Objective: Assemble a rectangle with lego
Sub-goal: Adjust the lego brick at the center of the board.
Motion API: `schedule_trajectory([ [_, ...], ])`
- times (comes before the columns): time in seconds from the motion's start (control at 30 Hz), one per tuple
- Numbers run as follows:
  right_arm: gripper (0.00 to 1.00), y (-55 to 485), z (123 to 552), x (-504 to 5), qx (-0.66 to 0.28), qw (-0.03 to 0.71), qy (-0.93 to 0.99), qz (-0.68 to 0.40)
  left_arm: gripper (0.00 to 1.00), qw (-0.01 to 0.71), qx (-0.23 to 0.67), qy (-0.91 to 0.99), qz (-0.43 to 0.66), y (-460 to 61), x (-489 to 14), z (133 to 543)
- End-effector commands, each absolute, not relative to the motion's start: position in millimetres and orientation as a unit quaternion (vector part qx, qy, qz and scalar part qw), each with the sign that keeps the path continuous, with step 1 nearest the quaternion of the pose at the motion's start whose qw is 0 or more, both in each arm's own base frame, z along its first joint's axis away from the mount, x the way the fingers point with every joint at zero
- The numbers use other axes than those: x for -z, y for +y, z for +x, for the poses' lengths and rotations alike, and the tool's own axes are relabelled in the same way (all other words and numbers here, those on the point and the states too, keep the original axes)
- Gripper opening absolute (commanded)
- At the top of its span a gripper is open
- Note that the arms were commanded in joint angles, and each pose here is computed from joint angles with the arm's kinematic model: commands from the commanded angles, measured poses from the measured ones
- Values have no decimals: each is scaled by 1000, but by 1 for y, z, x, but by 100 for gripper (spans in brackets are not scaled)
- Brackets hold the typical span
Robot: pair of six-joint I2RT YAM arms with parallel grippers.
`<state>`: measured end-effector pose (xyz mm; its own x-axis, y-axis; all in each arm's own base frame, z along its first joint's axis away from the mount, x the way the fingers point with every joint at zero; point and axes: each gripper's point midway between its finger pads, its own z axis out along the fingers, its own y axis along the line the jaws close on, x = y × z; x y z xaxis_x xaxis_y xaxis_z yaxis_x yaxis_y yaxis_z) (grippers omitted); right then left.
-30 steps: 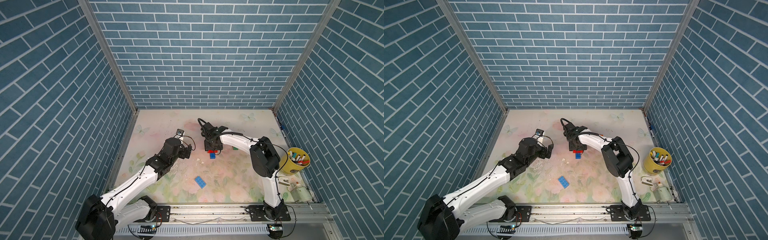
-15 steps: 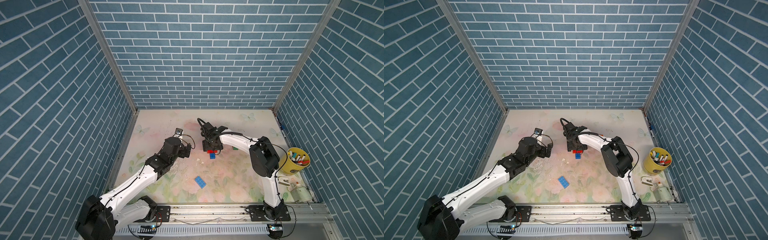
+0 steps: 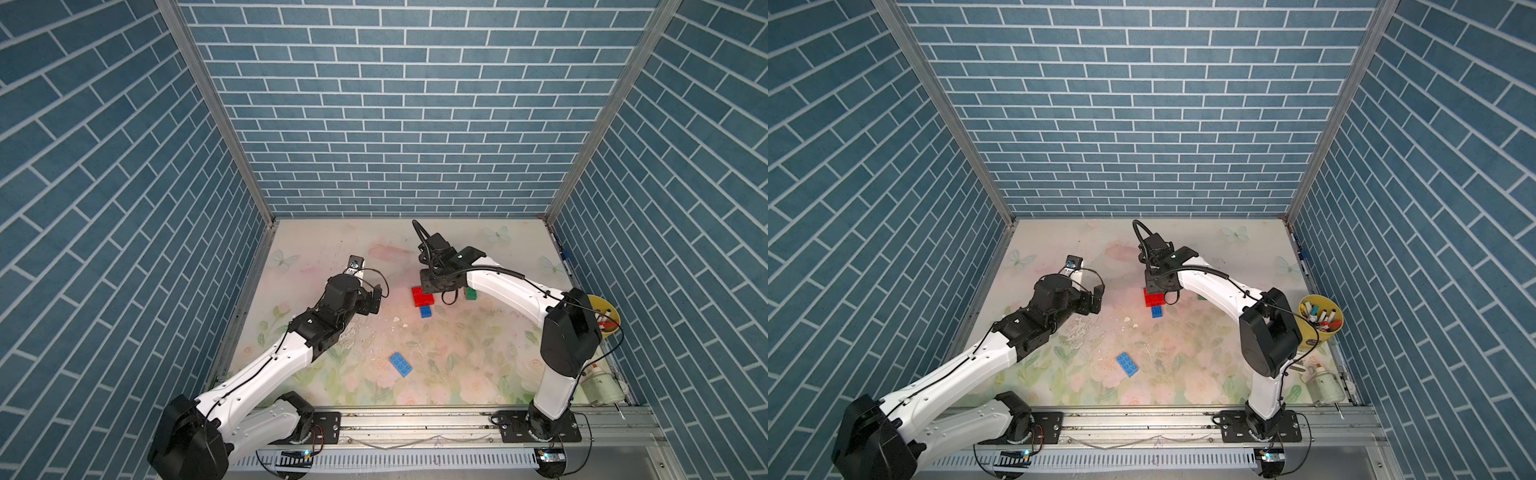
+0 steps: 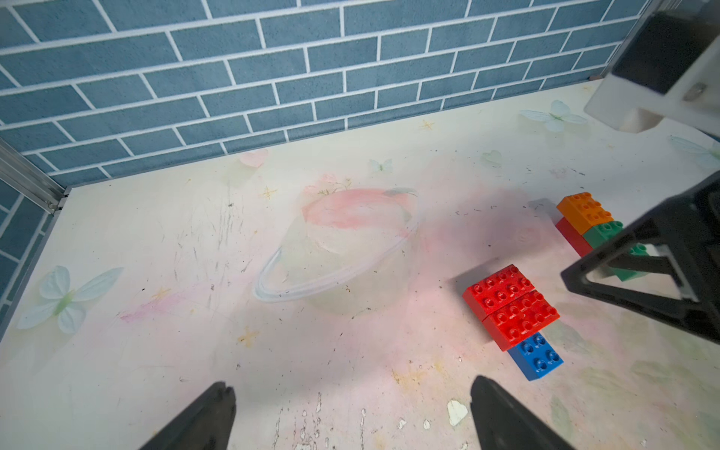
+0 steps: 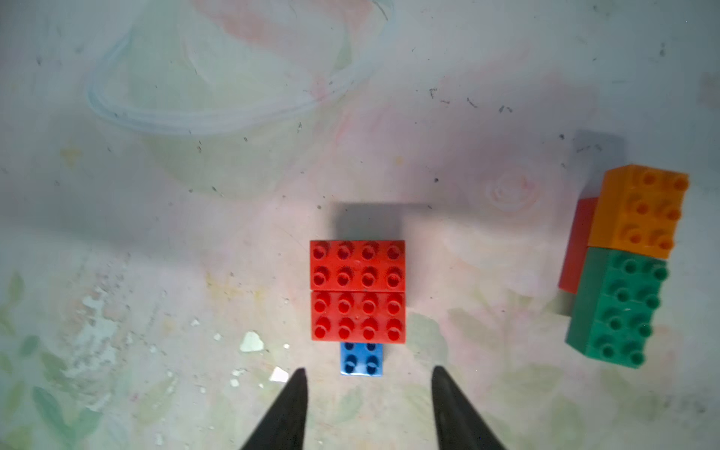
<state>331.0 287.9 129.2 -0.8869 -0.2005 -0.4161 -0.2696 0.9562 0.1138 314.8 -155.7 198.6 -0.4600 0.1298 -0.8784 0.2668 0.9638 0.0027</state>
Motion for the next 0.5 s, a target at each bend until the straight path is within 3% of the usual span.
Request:
schedule_trajectory([
  [0.0,32,277,320,-111,-65,173,974,-131,100,516,85,845,110,-159,-209,317],
  [0.13,13,288,315,-101,-89,150,975,-141,100,515,95,845,108,-162,-207,317],
  [0.47,9,304,313,-83,-105,117,976,-152,100,511,94,848,107,-162,-202,317],
])
